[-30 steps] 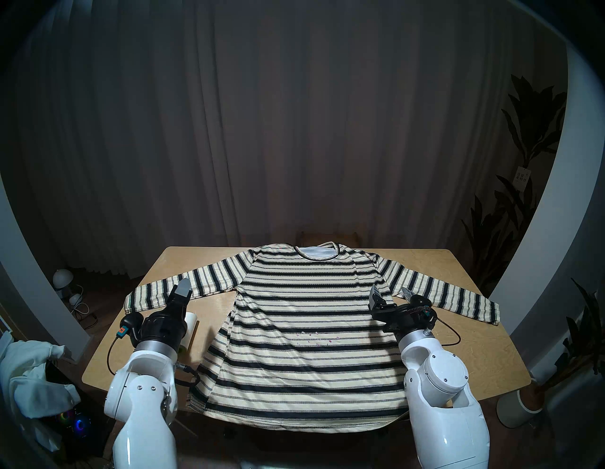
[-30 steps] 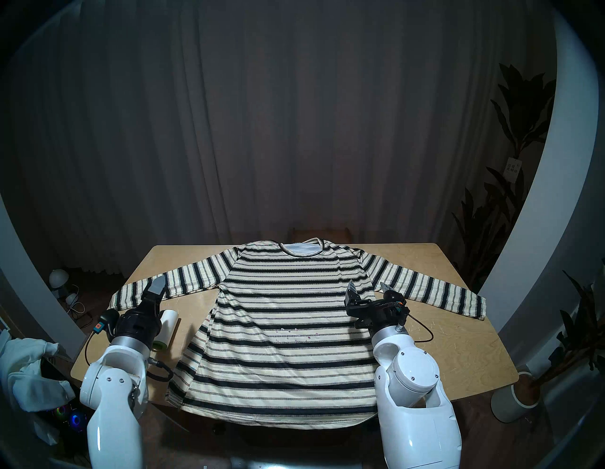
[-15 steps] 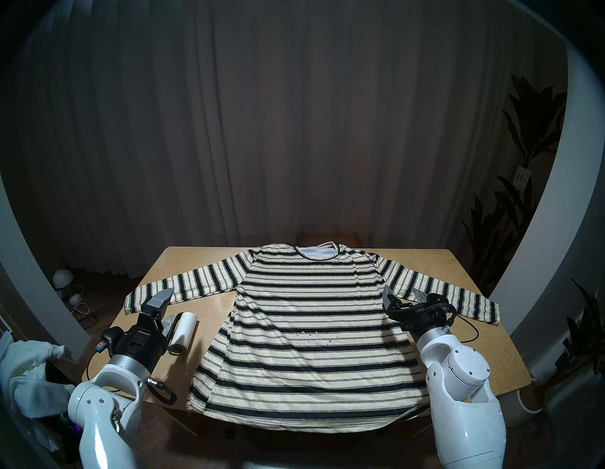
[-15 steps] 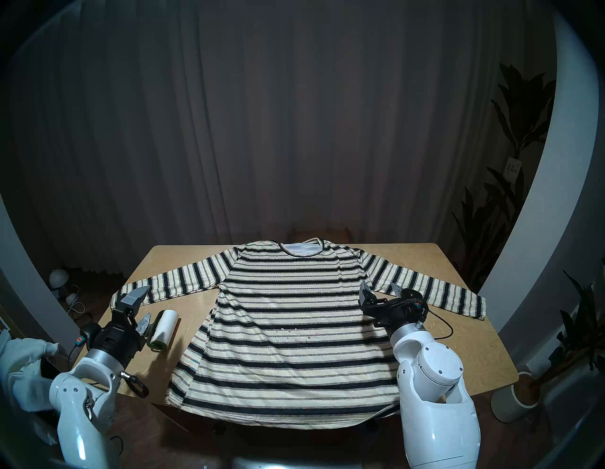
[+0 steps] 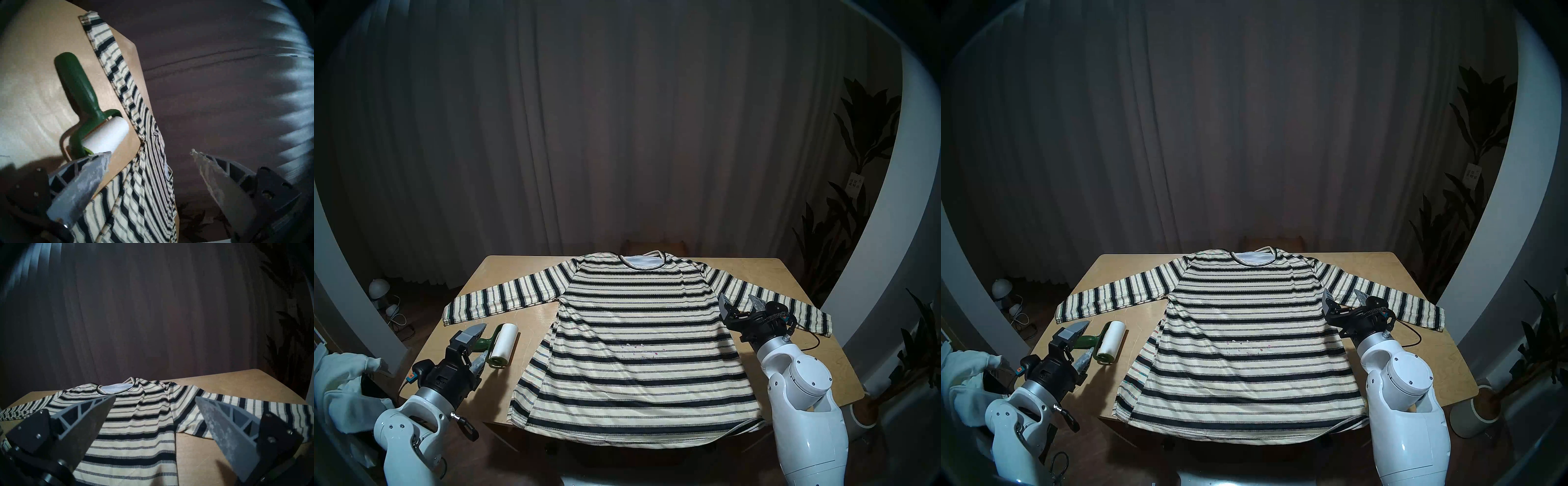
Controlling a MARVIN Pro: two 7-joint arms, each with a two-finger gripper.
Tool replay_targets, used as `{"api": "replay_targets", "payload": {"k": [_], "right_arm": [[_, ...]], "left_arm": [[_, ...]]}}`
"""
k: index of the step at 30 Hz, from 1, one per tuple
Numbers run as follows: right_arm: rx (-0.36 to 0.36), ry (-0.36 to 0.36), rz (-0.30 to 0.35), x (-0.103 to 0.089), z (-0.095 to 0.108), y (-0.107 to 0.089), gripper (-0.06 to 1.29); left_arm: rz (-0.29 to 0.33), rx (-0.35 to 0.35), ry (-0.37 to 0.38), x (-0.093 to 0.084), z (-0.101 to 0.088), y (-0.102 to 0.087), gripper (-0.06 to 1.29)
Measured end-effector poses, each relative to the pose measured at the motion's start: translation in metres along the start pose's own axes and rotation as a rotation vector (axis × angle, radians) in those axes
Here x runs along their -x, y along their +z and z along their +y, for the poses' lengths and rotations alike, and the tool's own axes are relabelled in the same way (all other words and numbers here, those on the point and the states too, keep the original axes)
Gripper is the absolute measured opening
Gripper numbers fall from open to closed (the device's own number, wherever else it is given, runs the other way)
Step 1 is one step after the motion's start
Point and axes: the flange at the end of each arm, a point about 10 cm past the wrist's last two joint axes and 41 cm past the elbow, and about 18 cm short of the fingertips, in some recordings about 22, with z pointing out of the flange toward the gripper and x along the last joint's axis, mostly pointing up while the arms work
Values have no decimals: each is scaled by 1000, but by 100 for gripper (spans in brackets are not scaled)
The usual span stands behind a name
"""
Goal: Use the fur roller to clean a top
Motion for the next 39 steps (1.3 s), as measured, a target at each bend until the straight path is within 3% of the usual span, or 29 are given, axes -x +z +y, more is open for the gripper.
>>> {"api": "replay_targets", "payload": {"k": [8,22,29,39], "right_arm": [[19,-29,7,4,-6,-1,122],[27,-48,2,12,-18,-8,122],[12,-59,15,4,-22,-9,122],[11,-55,50,-11,-21,-11,122]], "left_arm": [[46,-24,-16,-15,-15,-1,123],[48,-57,-46,-19,-35,4,123],[44,-104,-42,-23,-45,13,123],[43,-135,-20,-29,-40,30,120]]}}
